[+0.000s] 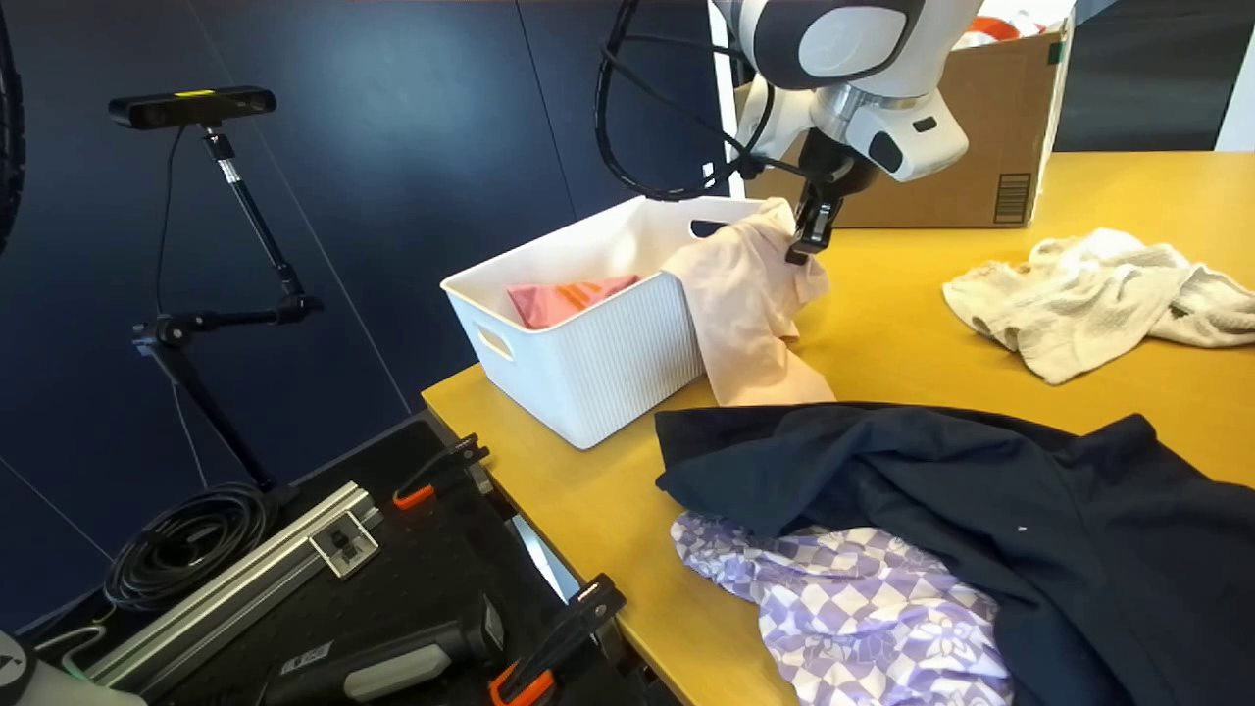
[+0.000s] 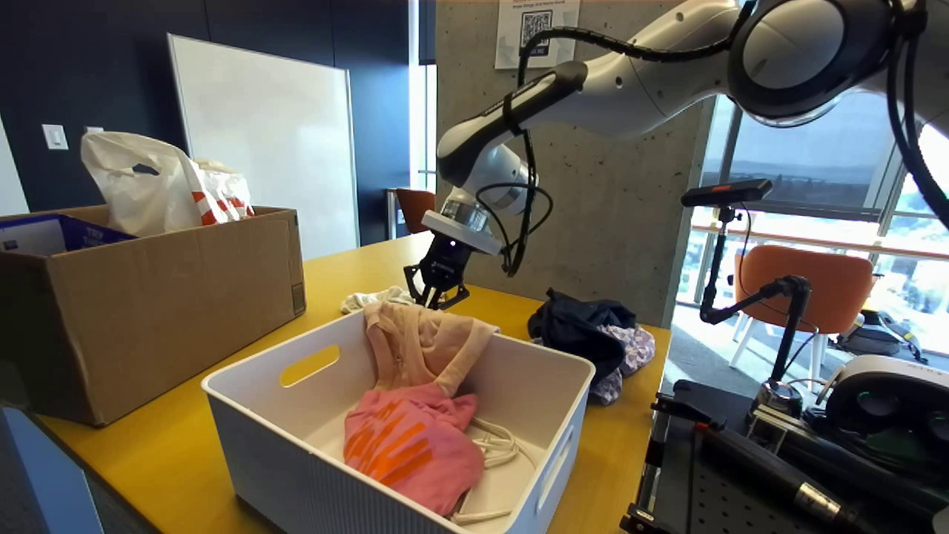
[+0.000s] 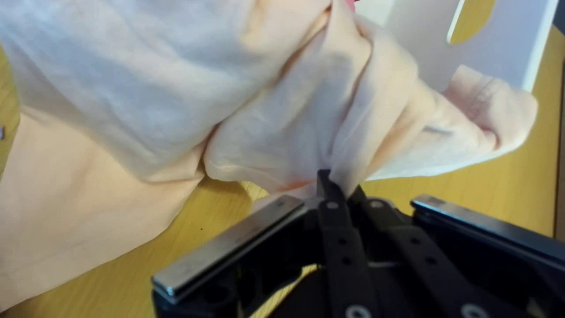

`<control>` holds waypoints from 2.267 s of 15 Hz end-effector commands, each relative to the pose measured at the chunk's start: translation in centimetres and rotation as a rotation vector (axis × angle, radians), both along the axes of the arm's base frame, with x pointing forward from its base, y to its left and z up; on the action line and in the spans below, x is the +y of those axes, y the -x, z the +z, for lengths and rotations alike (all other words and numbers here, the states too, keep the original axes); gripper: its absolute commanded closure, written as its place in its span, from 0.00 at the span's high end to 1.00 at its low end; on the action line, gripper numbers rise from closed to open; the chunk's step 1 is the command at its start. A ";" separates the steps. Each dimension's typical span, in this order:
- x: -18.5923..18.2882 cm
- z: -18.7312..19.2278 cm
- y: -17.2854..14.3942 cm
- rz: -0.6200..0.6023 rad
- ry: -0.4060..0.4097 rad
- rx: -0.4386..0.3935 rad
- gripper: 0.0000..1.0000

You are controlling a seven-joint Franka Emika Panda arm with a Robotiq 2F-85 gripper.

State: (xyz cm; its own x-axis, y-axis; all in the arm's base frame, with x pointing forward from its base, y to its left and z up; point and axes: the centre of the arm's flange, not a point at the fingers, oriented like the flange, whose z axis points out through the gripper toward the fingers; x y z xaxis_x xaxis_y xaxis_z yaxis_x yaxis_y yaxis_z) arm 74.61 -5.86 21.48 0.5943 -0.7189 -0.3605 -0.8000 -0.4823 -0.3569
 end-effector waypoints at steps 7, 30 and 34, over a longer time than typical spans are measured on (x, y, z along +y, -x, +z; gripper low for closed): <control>0.9 10.5 3.8 0.021 0.005 -0.089 0.01; 28.1 38.5 30.4 0.547 0.186 -0.456 0.01; 28.8 41.7 33.1 0.567 0.204 -0.522 0.01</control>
State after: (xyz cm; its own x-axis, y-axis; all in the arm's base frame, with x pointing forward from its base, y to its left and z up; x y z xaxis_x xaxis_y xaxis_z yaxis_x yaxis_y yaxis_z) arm 43.87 23.30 60.92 0.9574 -0.2669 0.1105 -0.1851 -0.8604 -0.4748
